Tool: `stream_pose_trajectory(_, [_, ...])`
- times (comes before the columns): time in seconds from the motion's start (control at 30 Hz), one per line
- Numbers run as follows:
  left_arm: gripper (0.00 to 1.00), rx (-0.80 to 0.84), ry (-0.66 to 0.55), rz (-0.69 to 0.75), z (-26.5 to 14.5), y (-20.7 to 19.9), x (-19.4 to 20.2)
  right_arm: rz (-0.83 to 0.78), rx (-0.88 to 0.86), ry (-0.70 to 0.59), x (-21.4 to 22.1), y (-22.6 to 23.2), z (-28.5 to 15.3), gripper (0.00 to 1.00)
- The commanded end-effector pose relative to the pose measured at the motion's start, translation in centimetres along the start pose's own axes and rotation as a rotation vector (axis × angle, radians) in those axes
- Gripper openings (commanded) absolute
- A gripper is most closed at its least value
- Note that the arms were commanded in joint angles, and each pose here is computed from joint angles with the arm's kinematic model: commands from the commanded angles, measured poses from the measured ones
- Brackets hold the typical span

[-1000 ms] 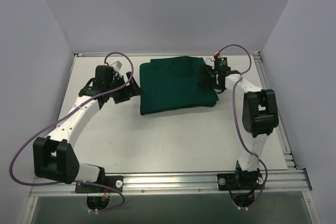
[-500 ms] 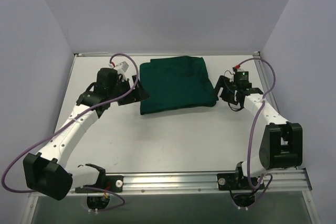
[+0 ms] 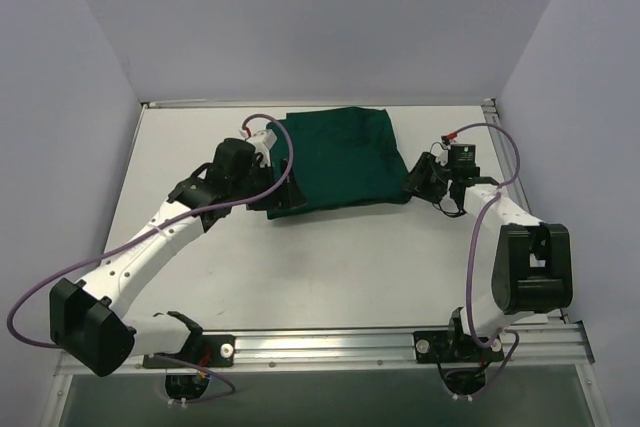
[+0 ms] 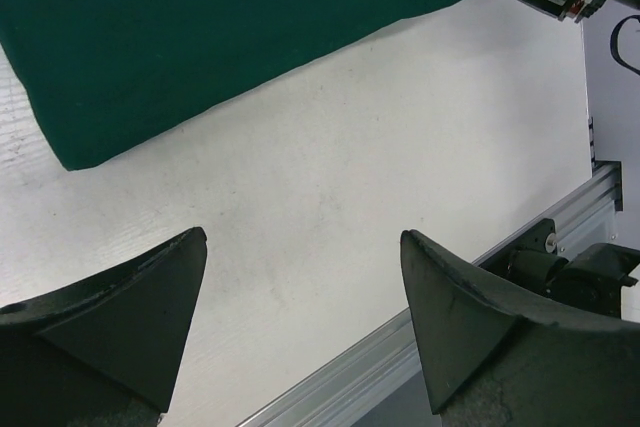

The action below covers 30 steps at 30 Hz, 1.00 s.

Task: Open and lay out the surgical kit
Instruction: Open the surgical kit at the center of the board.

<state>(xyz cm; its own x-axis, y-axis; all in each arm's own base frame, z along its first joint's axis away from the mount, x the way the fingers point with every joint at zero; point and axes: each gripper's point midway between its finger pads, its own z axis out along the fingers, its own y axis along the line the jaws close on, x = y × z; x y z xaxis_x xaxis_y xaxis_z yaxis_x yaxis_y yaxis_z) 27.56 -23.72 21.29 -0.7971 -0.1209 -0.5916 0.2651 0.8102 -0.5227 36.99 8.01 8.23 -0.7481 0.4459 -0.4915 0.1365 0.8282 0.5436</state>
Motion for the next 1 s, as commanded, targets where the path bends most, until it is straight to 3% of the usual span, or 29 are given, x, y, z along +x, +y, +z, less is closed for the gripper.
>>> stream_pose_trajectory(0.0, [0.87,0.044,-0.065,0.055,0.4,-2.1,-2.0,0.021,-0.072,0.008,0.1,1.0,0.5,0.42])
stream_pose_trajectory(0.03, [0.87,0.047,-0.071,0.068,0.7,-2.4,-2.1,0.019,-0.082,0.009,0.1,1.2,0.5,0.34])
stream_pose_trajectory(0.07, [0.88,0.055,-0.069,0.101,0.9,-3.0,-1.8,0.022,-0.084,0.009,0.1,1.3,0.4,0.11])
stream_pose_trajectory(0.13, [0.91,0.022,-0.103,0.157,1.6,-3.3,-2.4,0.024,-0.101,-0.008,-0.4,2.0,-0.2,0.0])
stream_pose_trajectory(0.27, [0.99,0.027,-0.221,0.298,2.9,-5.4,-3.8,0.032,-0.164,-0.047,-1.6,4.3,-2.4,0.0])
stream_pose_trajectory(0.3, [0.94,0.049,-0.242,0.334,3.1,-6.5,-3.7,0.029,-0.178,-0.059,-1.9,5.0,-2.9,0.0])
stream_pose_trajectory(0.47, [0.94,0.078,-0.373,0.494,5.3,-9.8,-6.1,0.005,-0.277,-0.073,-2.9,10.0,-5.1,0.0])
stream_pose_trajectory(0.67, [0.94,0.059,-0.426,0.629,9.6,-11.8,-6.5,0.048,-0.371,-0.069,-3.3,12.6,-6.0,0.0])
stream_pose_trajectory(0.97, [0.94,0.094,-0.397,0.644,14.5,-13.9,-6.3,0.073,-0.442,-0.062,-3.4,14.4,-7.0,0.0])
